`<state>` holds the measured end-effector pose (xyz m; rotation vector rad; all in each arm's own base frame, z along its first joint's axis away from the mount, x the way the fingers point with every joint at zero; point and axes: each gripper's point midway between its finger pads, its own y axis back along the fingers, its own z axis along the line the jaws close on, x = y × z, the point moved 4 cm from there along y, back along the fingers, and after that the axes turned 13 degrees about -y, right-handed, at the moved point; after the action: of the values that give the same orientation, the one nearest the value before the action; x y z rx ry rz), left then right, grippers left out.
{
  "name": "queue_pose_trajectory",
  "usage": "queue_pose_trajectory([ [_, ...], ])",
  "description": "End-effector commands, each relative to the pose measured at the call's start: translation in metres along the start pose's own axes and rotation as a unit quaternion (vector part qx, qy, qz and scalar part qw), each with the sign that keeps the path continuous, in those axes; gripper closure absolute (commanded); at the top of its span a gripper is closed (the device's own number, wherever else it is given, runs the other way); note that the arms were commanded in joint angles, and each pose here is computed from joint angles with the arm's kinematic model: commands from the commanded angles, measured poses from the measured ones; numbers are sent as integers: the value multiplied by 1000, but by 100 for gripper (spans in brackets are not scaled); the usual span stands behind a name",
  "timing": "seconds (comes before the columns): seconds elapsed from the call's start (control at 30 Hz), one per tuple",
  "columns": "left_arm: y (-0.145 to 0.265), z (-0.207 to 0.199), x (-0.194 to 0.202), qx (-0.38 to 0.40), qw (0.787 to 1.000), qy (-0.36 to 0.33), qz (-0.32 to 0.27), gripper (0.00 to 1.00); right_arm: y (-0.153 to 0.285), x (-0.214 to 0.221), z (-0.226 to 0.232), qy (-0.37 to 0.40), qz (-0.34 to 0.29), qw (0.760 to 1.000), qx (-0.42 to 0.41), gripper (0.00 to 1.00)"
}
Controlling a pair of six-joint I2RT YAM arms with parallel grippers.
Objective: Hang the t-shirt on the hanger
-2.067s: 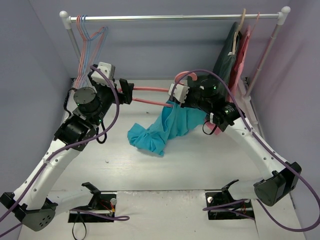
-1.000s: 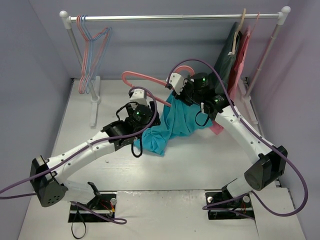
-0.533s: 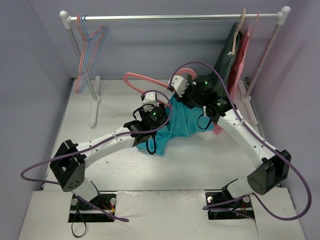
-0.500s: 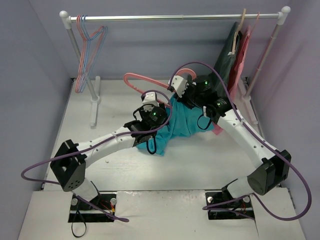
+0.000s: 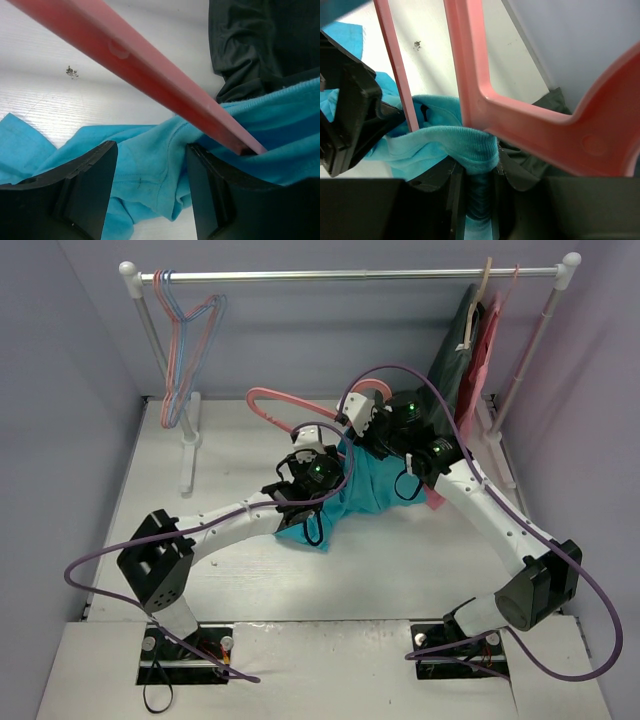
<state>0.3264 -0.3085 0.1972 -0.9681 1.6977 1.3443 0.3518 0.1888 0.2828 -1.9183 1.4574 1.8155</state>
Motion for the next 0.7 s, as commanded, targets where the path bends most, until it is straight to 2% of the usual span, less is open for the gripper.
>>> queue_pose_trajectory([
  [0.0,4,-16,-31,22,998,37,-48,44,19,-38,-10,0,-79,997,23,100],
  [0.2,1,-17,-17,35,998,44,-41,45,19,-36,-11,-2,-75,997,24,100],
  [0.4,-2,-13,-3,27,999,24,-18,45,17,-34,-10,-5,-71,997,24,100],
  [0.67,2,5,24,9,1000,6,16,59,20,-32,-16,-4,-68,997,38,100],
])
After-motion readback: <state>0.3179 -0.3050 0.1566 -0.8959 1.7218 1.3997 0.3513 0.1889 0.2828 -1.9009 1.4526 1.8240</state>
